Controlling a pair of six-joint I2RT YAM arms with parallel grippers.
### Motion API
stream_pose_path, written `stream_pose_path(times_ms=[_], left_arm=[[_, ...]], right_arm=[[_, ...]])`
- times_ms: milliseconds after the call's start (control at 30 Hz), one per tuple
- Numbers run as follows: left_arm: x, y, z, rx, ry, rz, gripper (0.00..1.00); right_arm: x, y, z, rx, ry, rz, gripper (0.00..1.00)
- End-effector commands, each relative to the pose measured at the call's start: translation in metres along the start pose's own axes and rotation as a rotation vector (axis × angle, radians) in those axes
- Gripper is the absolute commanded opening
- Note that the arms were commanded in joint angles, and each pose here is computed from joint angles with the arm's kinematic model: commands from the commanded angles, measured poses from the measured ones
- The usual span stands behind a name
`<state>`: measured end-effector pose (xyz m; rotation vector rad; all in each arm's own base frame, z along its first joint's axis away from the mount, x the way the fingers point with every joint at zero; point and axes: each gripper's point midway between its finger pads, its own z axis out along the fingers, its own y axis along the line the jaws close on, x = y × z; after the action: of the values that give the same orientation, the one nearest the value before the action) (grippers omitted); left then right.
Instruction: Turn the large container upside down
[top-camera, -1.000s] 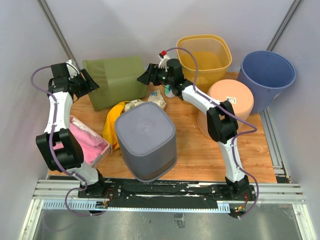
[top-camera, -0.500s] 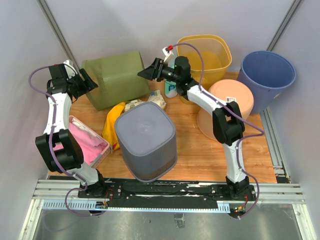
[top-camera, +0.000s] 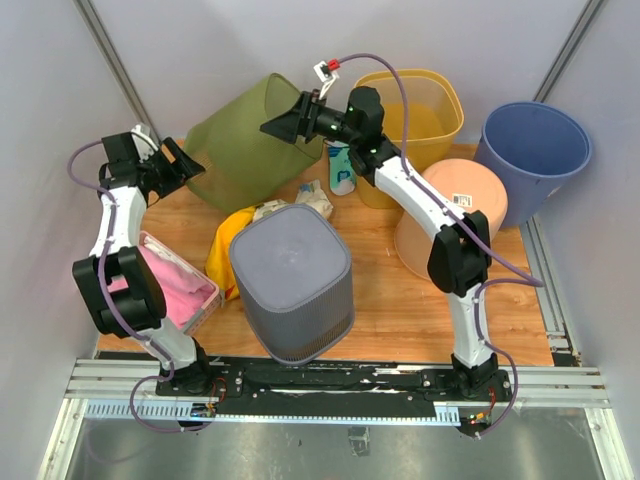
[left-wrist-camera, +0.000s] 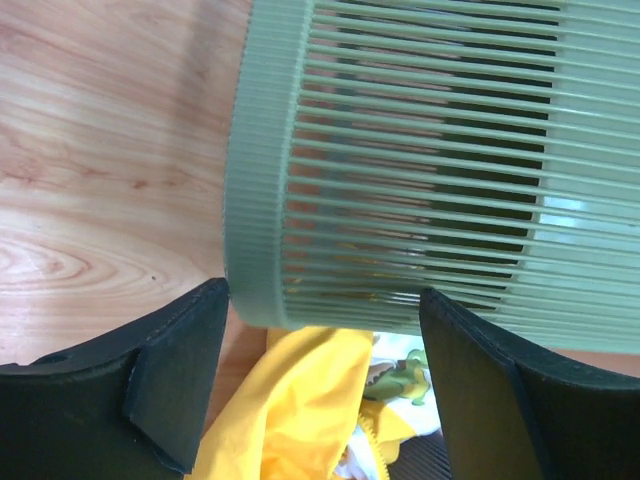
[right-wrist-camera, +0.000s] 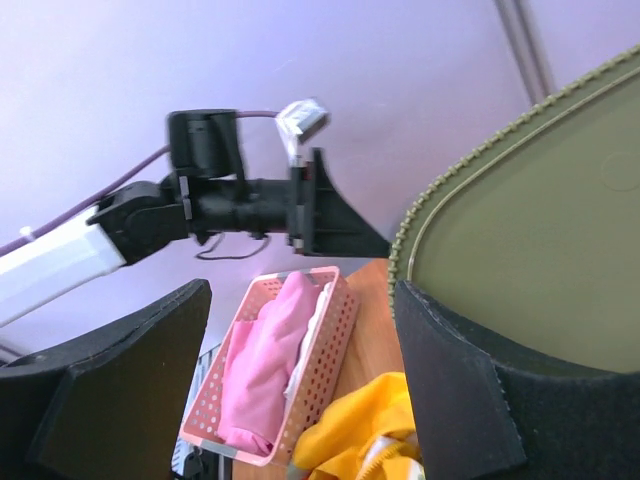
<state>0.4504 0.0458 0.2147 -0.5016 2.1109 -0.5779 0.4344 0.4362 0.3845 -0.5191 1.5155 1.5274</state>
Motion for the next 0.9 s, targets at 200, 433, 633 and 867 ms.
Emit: stream_pose_path(times_ms=[200, 433, 633, 867], left_arm=[[0.012, -0.004, 0.026, 0.01, 0.054, -0.051, 0.9], [-0.029, -0.016, -0.01, -0.07, -0.095, -0.005, 0.99], [-0.037, -0.035, -0.025, -0.024, -0.116, 0.015, 0.99], [-0.053, -0.056, -0.031, 0.05, -0.145, 0.044, 0.99]], right_arm=[[0.073, 0.035, 0.052, -0.086, 0.175, 0.008, 0.75], [0.072, 0.017, 0.061, -0.028, 0.174, 0.007, 0.75], [0.048, 0.046, 0.046, -0.052, 0.168, -0.038, 0.76], [0.026, 0.051, -0.014, 0.134, 0.137, -0.117, 0.76]])
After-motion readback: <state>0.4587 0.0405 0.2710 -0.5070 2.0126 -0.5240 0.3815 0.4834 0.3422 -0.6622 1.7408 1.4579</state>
